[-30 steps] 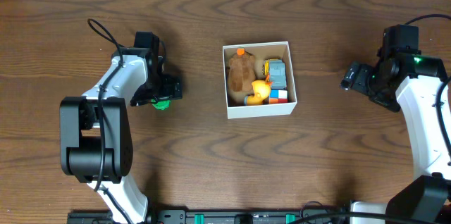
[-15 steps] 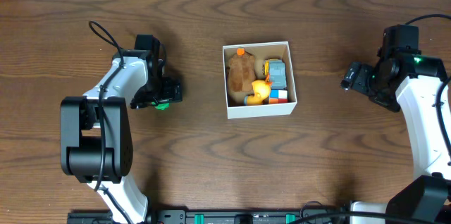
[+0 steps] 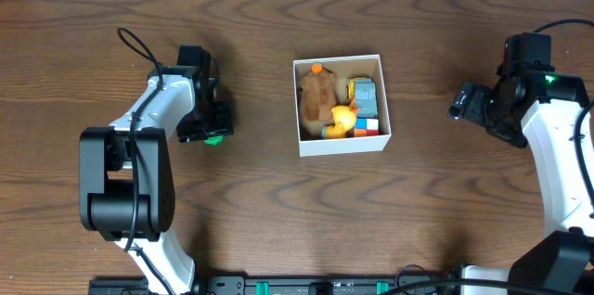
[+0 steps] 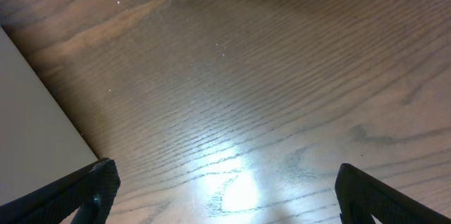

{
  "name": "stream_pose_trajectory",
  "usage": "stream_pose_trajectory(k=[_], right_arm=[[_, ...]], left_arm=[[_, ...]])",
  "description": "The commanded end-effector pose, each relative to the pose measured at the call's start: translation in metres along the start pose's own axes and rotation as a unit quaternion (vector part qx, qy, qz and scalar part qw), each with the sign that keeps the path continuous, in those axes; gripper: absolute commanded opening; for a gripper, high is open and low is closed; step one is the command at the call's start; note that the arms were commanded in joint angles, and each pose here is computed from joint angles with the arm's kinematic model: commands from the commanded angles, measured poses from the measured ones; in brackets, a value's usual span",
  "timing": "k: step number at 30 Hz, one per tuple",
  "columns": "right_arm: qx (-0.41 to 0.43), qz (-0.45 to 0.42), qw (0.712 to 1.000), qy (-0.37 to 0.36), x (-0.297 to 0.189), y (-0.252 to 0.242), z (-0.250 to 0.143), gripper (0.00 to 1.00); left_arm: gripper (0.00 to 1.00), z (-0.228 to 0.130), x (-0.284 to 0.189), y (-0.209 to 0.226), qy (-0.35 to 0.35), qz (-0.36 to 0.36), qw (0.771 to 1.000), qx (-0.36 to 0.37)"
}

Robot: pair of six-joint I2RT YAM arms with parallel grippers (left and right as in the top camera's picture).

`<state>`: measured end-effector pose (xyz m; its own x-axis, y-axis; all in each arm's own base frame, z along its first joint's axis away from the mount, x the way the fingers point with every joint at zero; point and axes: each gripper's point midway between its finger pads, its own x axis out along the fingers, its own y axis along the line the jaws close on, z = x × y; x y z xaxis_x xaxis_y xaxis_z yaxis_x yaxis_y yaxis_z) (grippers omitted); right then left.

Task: Pack container
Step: 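Close the left gripper on the green cap and lift it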

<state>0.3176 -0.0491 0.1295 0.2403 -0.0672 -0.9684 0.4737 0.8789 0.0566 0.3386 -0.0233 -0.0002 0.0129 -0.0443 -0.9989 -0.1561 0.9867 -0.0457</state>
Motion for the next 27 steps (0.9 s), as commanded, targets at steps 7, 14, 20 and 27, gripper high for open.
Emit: stream_pose_trajectory(k=[7, 14, 20, 27], right_arm=[[-0.005, -0.006, 1.000, 0.003, 0.0010, -0.0027, -0.0015, 0.99], [-0.005, -0.006, 1.000, 0.003, 0.0010, -0.0027, -0.0015, 0.99], [-0.005, -0.007, 1.000, 0.003, 0.0010, -0.0028, -0.0016, 0.99], [-0.005, -0.006, 1.000, 0.002, 0.0010, -0.0027, -0.0012, 0.99]], left_arm=[[0.59, -0.0074, 0.0078, 0.0019, 0.016, 0.002, 1.000, -0.001], [0.51, -0.0074, 0.0078, 0.0019, 0.016, 0.002, 1.000, -0.001], [0.45, -0.0072, 0.0078, 0.0019, 0.016, 0.002, 1.000, -0.001], [0.19, -0.0004, -0.0017, -0.0009, 0.003, -0.001, 1.000, 0.001]])
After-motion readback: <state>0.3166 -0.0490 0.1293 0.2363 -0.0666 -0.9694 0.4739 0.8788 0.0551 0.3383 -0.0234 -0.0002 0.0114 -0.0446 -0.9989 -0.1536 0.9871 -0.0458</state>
